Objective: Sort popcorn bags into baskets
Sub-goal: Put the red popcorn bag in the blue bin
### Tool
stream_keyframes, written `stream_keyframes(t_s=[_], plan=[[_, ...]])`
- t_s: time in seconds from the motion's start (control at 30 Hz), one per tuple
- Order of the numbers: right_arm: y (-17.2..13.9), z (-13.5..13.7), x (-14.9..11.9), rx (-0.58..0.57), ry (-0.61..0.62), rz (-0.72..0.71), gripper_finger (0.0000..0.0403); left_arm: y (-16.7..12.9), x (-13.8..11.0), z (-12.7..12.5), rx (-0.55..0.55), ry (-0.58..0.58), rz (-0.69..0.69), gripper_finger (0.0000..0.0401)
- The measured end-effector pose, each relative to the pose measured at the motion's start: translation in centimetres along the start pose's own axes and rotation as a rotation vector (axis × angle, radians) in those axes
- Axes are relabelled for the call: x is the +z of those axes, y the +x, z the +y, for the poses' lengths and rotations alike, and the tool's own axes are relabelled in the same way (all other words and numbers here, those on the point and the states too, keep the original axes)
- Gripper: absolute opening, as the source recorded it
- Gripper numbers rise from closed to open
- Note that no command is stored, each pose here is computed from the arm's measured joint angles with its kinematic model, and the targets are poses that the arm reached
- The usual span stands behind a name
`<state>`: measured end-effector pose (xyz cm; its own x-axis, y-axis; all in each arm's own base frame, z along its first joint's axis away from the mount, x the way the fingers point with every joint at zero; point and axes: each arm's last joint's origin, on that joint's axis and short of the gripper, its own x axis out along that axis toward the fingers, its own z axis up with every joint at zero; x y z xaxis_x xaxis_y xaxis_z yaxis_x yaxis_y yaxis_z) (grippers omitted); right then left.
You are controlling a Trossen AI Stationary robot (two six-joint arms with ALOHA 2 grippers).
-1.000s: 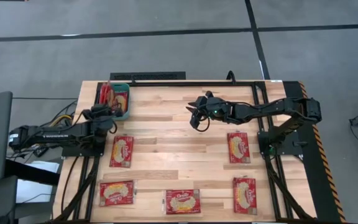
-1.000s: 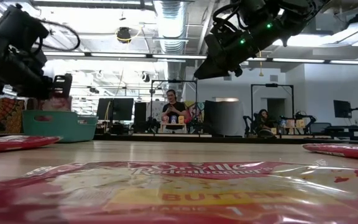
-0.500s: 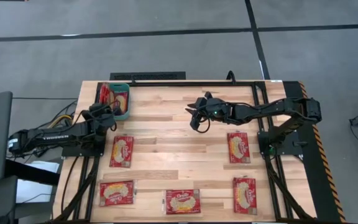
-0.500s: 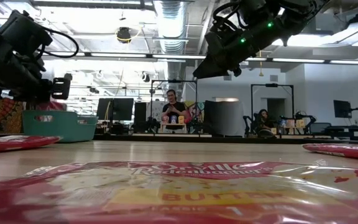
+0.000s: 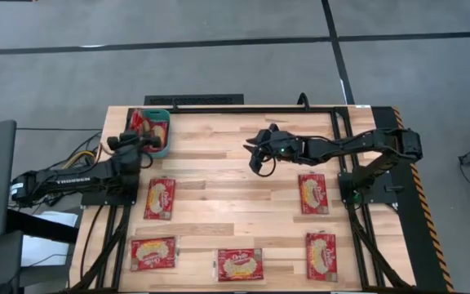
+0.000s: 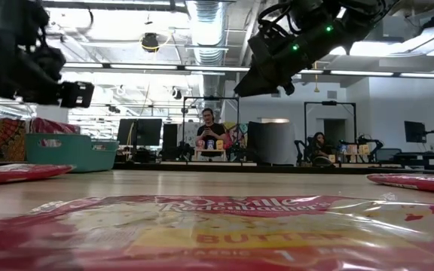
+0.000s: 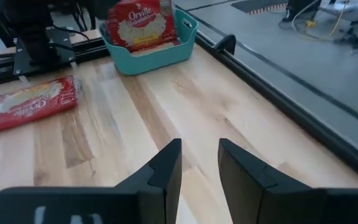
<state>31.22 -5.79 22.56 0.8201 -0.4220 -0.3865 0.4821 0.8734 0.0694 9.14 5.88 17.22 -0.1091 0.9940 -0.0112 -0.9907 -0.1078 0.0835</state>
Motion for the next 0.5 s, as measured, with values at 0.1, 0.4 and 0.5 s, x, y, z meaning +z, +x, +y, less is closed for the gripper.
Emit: stream_keyframes(t_s=[0.1, 0.4, 0.5], plan=[[-0.1, -0.2, -0.9, -0.024, 0.030, 0.092, 0.0129, 0.0, 1.4, 0.1, -0.027, 0.032, -0.044, 0.0188], [-3.2, -1.0, -3.7, -0.195, 0.114, 0.523, 0.0135, -1.8, 3.3, -1.5, -0.729, -0.101, -0.292, 0.0188], [-5.4, -0.7, -3.9, -0.256, 0.148, 0.642, 0.0138, -2.5, 3.3, -2.2, -1.040, -0.142, -0.336, 0.0188]])
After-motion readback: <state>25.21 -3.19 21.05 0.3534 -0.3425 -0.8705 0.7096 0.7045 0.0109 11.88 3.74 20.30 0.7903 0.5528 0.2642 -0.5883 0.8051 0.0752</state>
